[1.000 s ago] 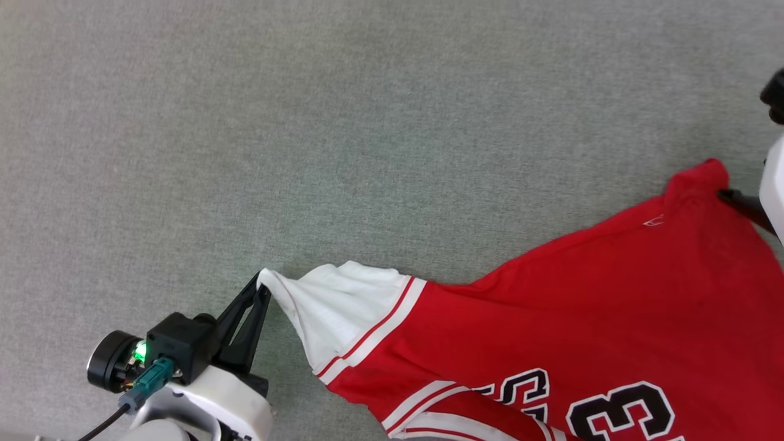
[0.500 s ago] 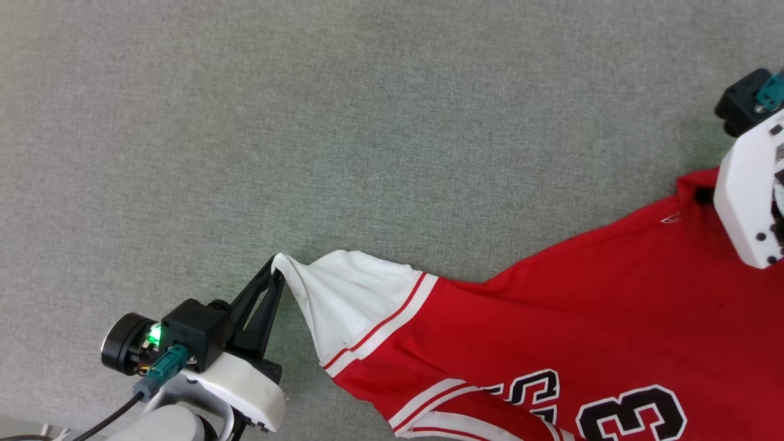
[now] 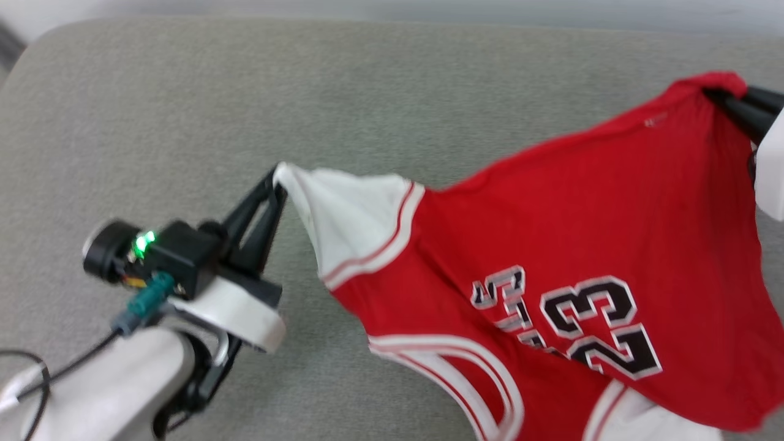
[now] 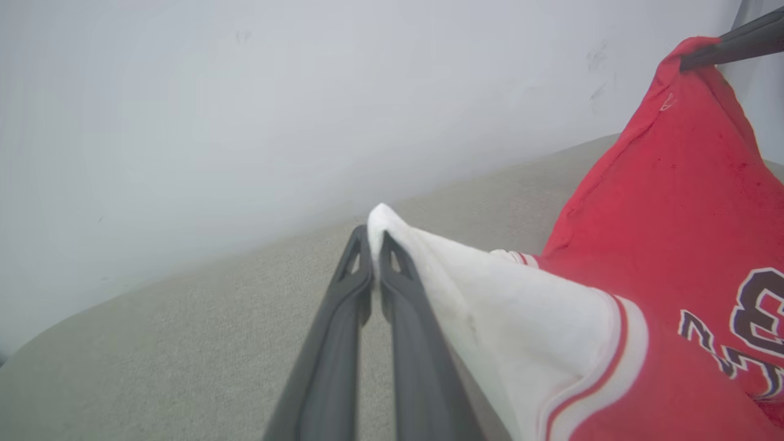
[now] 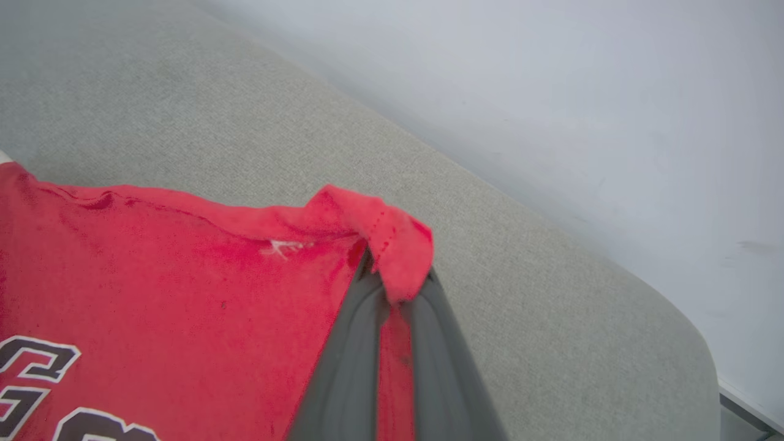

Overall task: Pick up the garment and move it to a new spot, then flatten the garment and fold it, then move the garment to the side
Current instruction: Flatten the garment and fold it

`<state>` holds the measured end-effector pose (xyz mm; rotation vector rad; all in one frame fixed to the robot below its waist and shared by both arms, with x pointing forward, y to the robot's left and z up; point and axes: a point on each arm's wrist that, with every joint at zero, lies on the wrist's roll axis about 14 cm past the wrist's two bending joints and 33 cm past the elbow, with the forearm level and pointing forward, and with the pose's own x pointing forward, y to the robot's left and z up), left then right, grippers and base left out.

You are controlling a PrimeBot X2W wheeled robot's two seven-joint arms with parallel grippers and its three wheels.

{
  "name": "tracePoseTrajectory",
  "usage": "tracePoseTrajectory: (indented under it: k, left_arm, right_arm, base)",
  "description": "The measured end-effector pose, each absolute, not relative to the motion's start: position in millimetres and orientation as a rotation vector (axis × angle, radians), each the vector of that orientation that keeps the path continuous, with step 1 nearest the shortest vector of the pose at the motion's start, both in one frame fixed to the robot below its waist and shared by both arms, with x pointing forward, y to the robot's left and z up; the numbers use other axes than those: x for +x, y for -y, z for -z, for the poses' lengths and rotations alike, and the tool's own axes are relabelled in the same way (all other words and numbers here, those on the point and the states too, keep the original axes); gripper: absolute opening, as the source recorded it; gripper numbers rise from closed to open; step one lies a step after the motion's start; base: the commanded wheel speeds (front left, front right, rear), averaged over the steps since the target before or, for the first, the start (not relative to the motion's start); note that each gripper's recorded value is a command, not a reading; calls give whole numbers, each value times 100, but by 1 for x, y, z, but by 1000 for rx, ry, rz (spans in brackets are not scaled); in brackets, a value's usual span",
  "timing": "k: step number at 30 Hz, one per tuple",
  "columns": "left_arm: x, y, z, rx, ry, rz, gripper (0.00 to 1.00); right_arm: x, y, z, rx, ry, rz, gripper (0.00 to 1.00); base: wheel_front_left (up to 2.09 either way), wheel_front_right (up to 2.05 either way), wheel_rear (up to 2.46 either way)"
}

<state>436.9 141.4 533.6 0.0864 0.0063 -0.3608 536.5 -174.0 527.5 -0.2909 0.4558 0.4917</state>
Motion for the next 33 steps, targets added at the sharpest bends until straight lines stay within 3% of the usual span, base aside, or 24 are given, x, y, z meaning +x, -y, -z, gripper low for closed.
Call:
tracePoseTrajectory:
  k: [13,33]
  left_arm:
    - [526,-96,-677,220,374,499,0]
    - [646,-58,-824,325,727,505,0]
  right_arm:
    - [559,193,-648,-287,-75,-362,0]
    - [679,207,-740,-373,178,-159,0]
  base:
    - [0,0,0]
    - [0,0,0]
